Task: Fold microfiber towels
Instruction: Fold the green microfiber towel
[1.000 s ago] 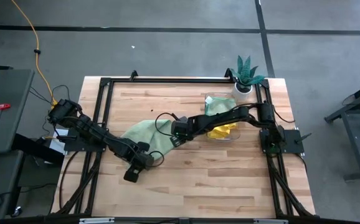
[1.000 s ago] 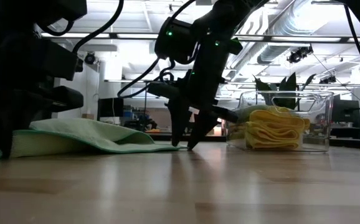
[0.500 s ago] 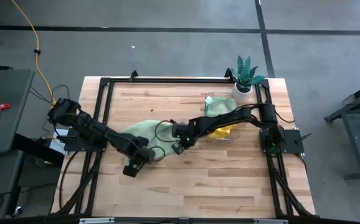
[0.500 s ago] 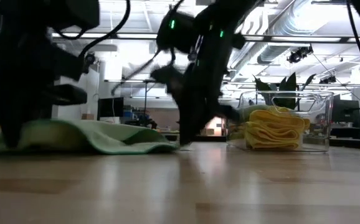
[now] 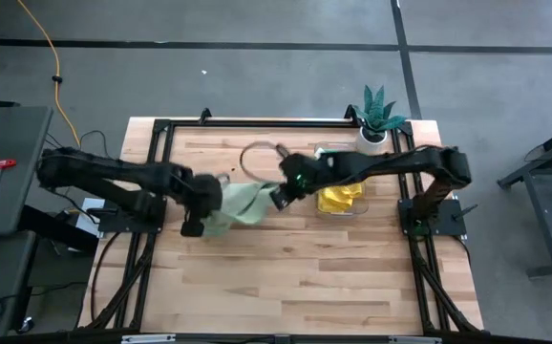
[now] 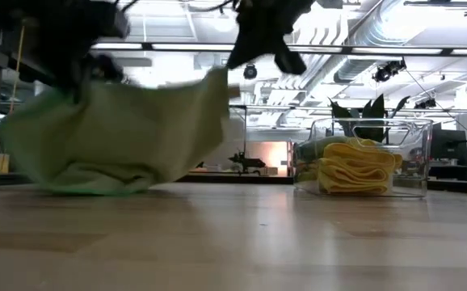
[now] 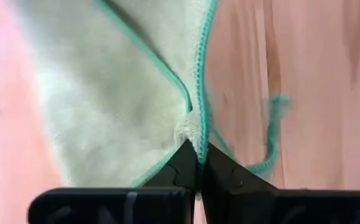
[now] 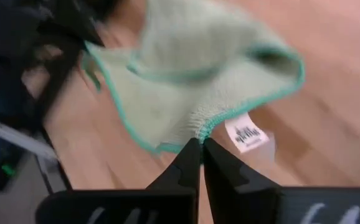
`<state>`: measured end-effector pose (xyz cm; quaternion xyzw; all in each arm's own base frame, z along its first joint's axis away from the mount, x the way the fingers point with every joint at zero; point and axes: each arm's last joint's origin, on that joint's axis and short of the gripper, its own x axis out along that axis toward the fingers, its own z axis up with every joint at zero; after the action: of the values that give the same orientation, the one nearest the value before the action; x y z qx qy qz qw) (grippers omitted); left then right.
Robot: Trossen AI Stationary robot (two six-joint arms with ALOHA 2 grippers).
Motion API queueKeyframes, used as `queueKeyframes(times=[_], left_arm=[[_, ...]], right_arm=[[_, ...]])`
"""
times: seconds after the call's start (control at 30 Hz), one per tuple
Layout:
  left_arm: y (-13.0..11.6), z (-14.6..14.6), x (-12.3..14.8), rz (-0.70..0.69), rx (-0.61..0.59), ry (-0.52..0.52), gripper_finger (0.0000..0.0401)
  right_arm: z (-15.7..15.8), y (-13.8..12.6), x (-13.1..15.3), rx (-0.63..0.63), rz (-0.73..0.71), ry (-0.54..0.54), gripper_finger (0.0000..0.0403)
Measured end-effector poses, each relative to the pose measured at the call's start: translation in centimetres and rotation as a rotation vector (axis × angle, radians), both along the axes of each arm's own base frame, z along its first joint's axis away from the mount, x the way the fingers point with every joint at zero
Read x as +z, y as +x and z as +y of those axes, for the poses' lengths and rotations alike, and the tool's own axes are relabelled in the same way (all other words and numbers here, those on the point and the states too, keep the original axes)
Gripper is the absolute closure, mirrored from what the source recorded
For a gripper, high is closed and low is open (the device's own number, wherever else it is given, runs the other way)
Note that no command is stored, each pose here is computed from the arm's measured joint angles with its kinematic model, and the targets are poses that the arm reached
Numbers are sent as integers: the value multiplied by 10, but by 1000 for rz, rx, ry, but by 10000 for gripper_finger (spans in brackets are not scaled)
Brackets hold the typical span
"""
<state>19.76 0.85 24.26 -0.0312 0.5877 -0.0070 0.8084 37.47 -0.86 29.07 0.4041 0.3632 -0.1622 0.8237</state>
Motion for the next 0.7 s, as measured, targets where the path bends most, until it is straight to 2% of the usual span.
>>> queueKeyframes(times=[0.27, 0.47, 0.6, 0.7], left_arm=[[-18, 32, 93, -283, 162, 32, 401], [-36, 48, 158, -455, 275, 121, 401], [-48, 57, 183, -502, 383, 258, 401], [-55, 66, 186, -472, 460, 354, 401]], right_arm=[[-26, -24, 43, -19, -156, -84, 403], [-50, -42, 71, -54, -275, -154, 403], [-64, -53, 87, -72, -351, -187, 403], [-76, -55, 92, -91, -390, -219, 403]])
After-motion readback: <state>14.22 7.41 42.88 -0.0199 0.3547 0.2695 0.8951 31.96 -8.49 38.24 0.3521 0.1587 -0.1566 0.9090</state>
